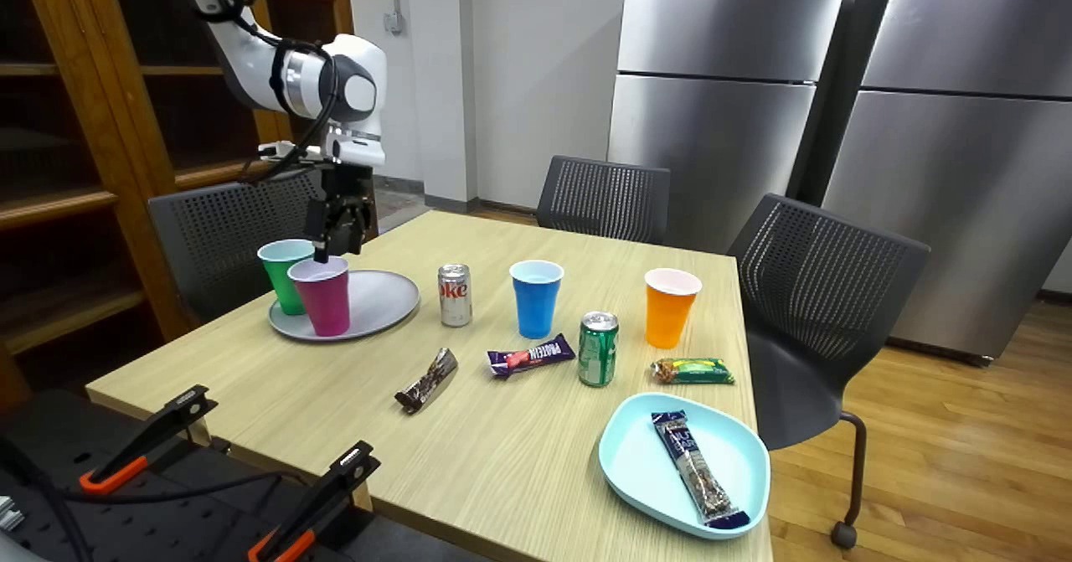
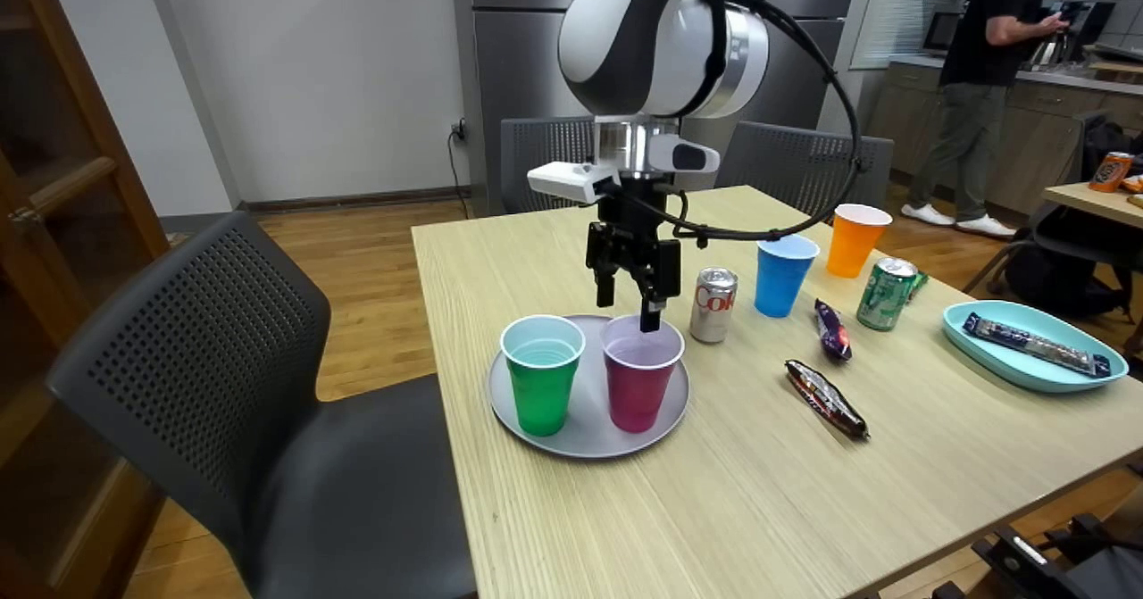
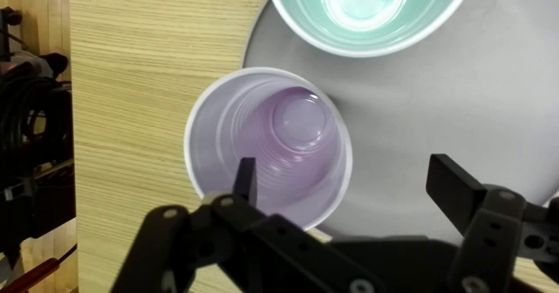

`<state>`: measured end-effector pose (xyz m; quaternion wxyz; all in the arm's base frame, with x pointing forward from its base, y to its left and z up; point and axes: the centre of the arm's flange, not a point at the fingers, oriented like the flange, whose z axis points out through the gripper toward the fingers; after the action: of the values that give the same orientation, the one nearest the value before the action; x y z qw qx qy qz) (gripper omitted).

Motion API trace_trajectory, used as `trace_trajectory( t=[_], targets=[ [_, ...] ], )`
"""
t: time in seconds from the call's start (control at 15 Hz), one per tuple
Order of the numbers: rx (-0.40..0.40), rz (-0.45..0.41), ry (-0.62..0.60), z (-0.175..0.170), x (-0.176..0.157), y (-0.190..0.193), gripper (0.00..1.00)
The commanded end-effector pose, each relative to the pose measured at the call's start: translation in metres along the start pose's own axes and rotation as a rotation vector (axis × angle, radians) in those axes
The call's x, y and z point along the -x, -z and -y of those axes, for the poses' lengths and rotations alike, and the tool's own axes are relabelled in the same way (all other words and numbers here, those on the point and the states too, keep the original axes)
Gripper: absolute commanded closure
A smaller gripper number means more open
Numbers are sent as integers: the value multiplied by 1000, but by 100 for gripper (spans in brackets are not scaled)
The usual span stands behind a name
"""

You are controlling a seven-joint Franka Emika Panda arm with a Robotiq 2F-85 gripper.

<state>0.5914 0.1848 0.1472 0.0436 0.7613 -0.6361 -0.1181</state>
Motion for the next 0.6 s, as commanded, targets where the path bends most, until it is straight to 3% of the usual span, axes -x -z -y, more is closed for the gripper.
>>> trace_trajectory(
  t=[0.0,0.53],
  targets=[
    [11,21,-11,-13,-2,36,0],
    [-29,25,-42,-22,-47,78,0]
  ],
)
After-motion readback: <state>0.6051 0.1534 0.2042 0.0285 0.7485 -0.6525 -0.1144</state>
